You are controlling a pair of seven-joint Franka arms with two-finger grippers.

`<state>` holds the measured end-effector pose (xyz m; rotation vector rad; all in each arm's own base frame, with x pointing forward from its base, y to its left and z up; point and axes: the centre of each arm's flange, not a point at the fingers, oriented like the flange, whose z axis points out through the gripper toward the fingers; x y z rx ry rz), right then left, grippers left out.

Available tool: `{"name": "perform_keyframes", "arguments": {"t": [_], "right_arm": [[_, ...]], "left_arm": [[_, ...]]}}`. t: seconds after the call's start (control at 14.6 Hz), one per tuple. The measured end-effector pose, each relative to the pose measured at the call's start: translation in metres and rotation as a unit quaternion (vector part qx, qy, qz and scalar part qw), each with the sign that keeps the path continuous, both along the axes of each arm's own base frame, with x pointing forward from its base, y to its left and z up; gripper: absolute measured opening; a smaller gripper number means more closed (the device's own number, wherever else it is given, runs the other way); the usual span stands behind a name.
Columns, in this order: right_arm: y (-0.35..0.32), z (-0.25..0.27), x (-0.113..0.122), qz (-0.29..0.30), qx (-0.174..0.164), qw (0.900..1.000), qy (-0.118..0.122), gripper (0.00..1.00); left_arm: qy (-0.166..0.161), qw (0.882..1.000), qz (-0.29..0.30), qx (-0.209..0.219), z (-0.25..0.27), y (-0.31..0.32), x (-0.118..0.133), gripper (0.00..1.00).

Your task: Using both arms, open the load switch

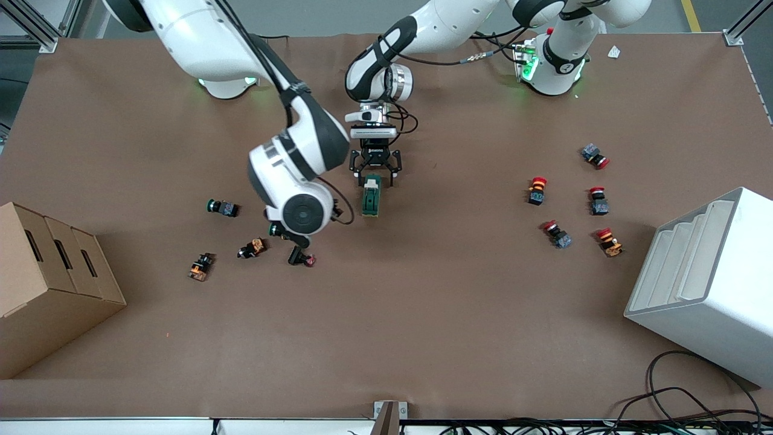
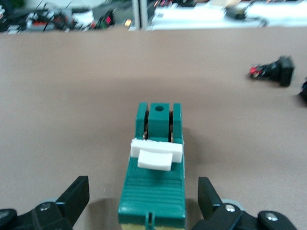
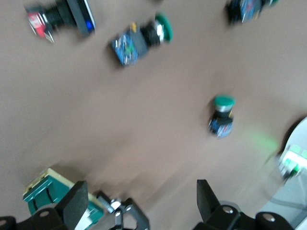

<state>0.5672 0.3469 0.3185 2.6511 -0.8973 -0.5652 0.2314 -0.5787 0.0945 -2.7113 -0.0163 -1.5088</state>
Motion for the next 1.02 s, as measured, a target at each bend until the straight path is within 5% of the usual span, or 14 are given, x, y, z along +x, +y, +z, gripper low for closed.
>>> {"name": "perform_keyframes", "arguments": {"t": [0.2,0.41,0.68,1.02], "right_arm": [[-0.061,0.056,0.029,0.086,0.048,0.995,-0.022,1.00],[-0.154,0.106,0.059,0.175,0.112,0.977,-0.043,1.00],[-0.249,0.137,0.080,0.284,0.144,0.946,-0.055,1.00],[-0.340,0.164,0.096,0.348,0.157,0.921,-0.075,1.00]], "left_arm": [[0.058,0.998,0.028,0.025,0.051,-0.036,0.013,1.00],[0.101,0.992,0.064,0.023,0.101,-0.046,0.053,1.00],[0.213,0.969,0.127,-0.015,0.199,-0.032,0.148,1.00],[0.298,0.946,0.125,-0.035,0.309,0.064,0.268,1.00]]}}
